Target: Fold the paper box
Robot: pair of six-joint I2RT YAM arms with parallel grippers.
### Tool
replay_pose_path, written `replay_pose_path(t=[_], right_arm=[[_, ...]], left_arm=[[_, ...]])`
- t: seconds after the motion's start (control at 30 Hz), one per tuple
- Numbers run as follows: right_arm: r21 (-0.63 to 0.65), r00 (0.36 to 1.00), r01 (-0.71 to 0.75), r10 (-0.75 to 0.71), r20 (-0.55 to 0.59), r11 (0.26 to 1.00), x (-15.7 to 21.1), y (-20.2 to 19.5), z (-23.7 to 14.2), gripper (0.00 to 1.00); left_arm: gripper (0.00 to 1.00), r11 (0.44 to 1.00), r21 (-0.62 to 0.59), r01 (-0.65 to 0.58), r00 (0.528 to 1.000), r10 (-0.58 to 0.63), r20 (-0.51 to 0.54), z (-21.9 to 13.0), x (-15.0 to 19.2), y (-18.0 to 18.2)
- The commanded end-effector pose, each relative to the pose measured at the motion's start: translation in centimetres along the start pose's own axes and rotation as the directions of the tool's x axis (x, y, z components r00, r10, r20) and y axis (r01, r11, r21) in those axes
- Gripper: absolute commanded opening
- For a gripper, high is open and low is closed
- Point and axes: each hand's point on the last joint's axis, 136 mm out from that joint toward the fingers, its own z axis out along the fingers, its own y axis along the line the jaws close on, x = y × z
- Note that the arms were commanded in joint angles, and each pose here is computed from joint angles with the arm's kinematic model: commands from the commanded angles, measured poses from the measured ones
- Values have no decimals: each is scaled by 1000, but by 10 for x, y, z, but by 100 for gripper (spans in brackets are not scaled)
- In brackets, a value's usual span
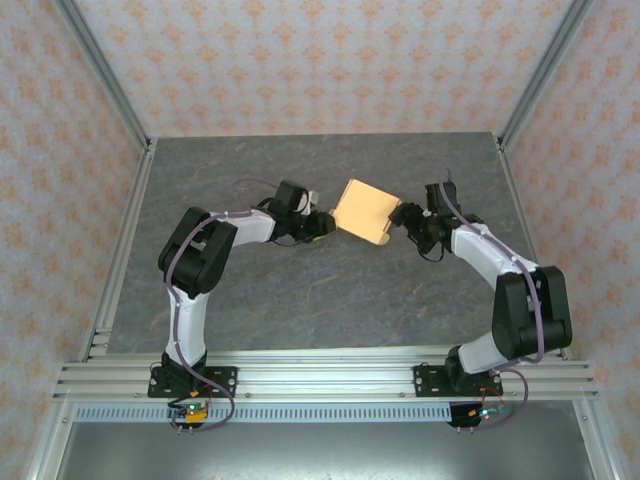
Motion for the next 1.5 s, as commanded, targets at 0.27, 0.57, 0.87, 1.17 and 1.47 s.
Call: replay_pose_path(t=[0.27,0.57,0.87,1.17,1.47], right_arm=[[-37,991,131,-131,-8,991,-51,29,20,79],[-112,992,36,-49,-116,993,-54,27,60,74],[-252,965,56,-117,-234,966,-39,51,87,56],[-317,927,76,-184,-327,945,-4,66,96,53],[-348,911,70,-202,-360,935,13,71,89,55]], left_arm=[[47,992,-98,-77,981,93,167,-67,-68,-37],[52,989,-85,-123,963,140,229,-37,-126,-42],[54,987,-27,-158,970,160,182,15,-119,-45],[45,988,-75,-135,984,143,105,28,-84,-15],[24,982,-167,-85,992,99,81,-11,-38,13]])
